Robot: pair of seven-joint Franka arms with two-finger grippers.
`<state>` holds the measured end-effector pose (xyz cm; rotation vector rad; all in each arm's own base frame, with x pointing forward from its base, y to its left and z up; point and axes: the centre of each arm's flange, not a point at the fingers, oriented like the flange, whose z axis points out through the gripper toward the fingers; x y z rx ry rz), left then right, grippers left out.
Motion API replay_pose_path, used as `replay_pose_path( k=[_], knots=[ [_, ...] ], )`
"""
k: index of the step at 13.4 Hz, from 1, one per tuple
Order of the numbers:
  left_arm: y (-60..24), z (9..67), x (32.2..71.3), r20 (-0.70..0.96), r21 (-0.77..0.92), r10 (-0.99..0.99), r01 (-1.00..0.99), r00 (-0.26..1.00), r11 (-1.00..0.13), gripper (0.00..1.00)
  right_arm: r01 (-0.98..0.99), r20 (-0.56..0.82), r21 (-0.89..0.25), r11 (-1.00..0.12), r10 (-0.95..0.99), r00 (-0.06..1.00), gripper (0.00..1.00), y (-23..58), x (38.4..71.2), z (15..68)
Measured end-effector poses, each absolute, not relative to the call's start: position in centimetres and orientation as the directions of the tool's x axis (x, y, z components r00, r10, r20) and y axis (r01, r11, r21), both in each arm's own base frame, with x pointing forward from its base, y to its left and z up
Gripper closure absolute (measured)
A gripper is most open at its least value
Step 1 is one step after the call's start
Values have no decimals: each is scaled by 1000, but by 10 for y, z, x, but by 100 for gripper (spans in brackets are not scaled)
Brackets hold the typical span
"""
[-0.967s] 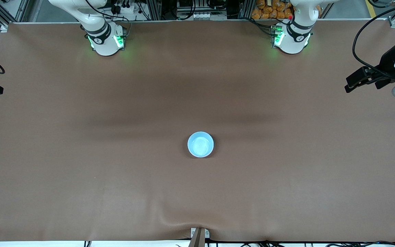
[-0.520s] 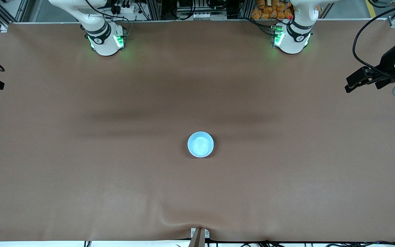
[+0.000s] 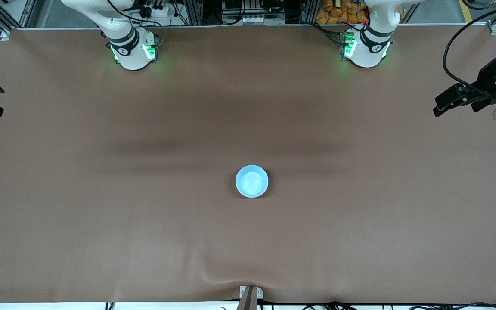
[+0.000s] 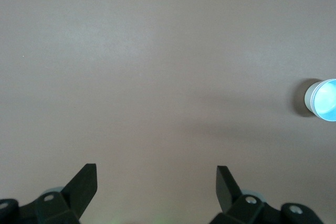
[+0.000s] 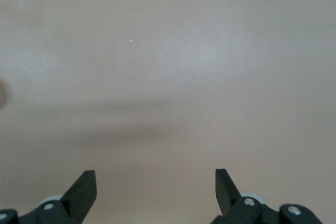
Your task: Stack pink and blue bowls on white bowl
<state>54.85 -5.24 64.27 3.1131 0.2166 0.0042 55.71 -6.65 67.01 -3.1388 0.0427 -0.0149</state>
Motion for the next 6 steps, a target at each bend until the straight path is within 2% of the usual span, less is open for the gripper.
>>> replay_pose_path(
  k=[6],
  knots=[
    [-50,649,548,19,23,110,110,994,-994,0,-26,9,-3,-1000,-26,1000,0,-66,557,670]
  ],
)
